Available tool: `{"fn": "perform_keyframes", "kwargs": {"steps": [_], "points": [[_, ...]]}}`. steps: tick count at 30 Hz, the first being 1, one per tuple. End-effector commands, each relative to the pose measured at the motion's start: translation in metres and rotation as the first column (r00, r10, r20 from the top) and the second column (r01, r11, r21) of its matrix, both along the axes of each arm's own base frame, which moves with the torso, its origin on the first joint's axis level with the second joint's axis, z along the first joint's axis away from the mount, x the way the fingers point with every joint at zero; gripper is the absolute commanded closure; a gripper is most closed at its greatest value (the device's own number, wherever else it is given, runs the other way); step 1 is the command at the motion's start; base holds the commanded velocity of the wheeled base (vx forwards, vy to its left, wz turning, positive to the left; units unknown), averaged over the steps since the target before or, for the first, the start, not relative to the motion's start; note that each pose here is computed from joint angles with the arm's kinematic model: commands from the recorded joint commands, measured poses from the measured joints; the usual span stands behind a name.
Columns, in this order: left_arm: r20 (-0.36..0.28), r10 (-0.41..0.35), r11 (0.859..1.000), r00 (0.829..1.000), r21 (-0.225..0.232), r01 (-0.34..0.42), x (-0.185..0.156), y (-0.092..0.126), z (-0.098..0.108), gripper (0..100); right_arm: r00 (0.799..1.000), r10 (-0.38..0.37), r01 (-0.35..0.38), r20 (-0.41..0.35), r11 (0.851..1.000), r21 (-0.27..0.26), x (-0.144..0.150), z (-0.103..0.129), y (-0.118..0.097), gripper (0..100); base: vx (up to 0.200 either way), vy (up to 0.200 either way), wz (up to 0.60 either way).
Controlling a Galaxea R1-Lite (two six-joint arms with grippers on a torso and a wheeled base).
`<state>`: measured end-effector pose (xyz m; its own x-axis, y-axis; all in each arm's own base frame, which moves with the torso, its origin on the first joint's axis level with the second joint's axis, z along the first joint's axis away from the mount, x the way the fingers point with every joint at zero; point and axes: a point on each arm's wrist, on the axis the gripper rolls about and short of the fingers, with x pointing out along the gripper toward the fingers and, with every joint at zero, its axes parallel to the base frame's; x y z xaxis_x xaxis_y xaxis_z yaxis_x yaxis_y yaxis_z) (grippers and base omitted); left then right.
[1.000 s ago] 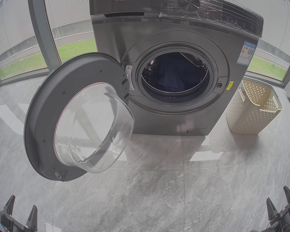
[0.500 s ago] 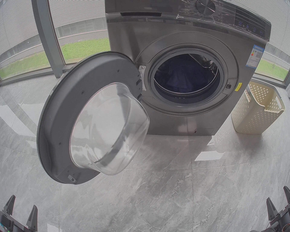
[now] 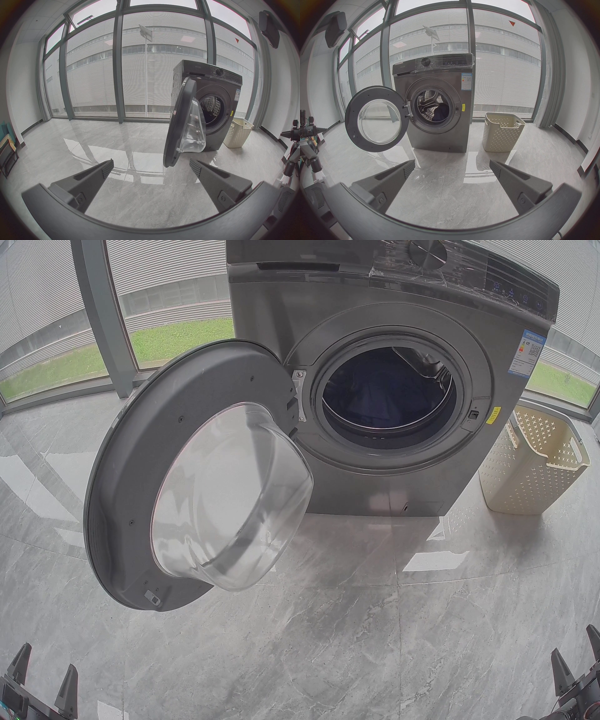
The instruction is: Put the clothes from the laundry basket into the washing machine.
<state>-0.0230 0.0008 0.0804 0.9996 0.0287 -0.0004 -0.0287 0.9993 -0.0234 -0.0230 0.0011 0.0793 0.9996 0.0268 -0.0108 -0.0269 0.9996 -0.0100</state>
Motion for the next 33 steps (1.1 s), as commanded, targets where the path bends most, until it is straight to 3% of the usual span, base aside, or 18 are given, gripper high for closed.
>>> {"fn": "perform_keyframes", "kwargs": {"steps": [1,6,16,27,28,29,30,32,33], "points": [[-0.006,0.003,1.0,1.0,0.011,-0.003,0.0,0.0,-0.005,0,1.0,0.001,-0.001,-0.008,1.0,0.0,0.001,-0.003,0.0,0,0.0,0.0,0.0],[-0.008,-0.004,1.0,1.0,0.016,0.004,0.001,0.0,-0.005,0,1.0,0.001,-0.001,-0.008,1.0,0.0,0.001,-0.003,0.0,0,0.0,0.0,0.0],[-0.005,-0.009,1.0,1.0,0.026,0.009,0.0,0.0,-0.005,0,1.0,0.001,-0.001,-0.009,1.0,0.0,0.001,-0.003,0.0,0,0.0,0.2,0.0],[0.004,-0.007,0.999,1.0,0.033,0.007,0.0,0.0,-0.004,0,1.0,0.001,-0.001,-0.006,1.0,0.0,0.001,-0.003,0.0,0,0.0,0.0,0.0],[0.09,-0.004,1.0,0.996,0.016,0.003,-0.003,0.0,0.015,0,1.0,0.001,-0.001,-0.009,1.0,-0.002,0.001,-0.003,0.0,0,0.0,0.0,0.0],[0.09,-0.004,1.0,0.996,0.016,0.003,-0.003,0.0,0.015,0,1.0,0.001,-0.001,-0.009,1.0,-0.002,0.001,-0.003,0.0,0,0.0,0.0,0.0],[0.185,-0.022,1.0,0.983,0.012,0.021,-0.01,0.0,0.048,0,1.0,0.002,-0.002,-0.009,1.0,-0.003,0.001,-0.003,0.0,0,0.0,0.0,0.0],[0.157,-0.047,0.999,0.986,0.013,0.045,-0.007,0.001,0.067,0,1.0,0.002,-0.002,-0.009,1.0,-0.003,0.001,-0.003,0.0,0,0.0,0.0,0.0],[0.109,-0.091,0.996,0.99,0.014,0.09,0.001,0.001,0.077,0,1.0,0.001,-0.001,-0.006,1.0,-0.002,0.001,-0.003,0.0,0,0.0,0.0,0.0]]}}
